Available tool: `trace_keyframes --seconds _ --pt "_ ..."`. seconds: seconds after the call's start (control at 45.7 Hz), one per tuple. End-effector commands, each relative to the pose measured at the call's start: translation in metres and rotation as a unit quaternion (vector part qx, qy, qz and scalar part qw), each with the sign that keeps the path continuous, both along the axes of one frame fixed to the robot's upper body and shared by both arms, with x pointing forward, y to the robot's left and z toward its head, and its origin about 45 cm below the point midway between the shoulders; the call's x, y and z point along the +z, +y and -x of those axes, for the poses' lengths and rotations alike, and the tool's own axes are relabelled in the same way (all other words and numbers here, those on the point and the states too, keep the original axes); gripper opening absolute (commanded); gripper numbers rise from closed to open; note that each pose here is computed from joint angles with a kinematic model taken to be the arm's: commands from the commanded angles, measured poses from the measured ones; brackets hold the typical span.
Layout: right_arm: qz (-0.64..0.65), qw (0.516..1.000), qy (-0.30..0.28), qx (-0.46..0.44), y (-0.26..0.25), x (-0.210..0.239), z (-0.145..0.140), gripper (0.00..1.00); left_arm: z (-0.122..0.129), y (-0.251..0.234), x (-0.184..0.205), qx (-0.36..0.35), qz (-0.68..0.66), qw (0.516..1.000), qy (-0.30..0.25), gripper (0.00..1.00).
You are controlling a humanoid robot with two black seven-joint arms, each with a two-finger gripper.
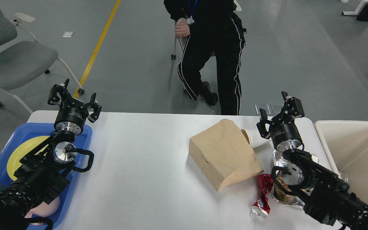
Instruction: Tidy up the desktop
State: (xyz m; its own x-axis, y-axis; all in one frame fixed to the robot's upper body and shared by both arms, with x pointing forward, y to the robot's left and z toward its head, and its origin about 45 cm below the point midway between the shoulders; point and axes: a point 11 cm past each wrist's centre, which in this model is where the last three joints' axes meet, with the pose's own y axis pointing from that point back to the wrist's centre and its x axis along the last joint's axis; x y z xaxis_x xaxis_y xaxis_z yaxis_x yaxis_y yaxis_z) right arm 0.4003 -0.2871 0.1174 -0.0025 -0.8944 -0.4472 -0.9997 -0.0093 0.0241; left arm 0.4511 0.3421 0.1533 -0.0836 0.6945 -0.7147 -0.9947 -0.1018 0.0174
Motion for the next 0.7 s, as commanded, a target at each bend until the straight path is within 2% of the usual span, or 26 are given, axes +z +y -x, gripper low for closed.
trace_keyframes --seconds 0.0,0.263,0.679 --pt "0.0 1.0 0.0 0.0 0.0 0.0 0.0 1.0 0.0 0.0 0.0 0.0 0.0 1.0 0.0 0.96" --pt "0.008 1.0 0.001 -0.012 -0.007 0.002 -0.004 1.0 0.0 0.0 0.0 0.0 0.0 1.0 0.0 0.96" --pt "0.022 0.999 -0.029 -0.018 -0.021 0.03 -0.023 1.0 0.0 0.0 0.0 0.0 0.0 1.0 -0.001 0.96"
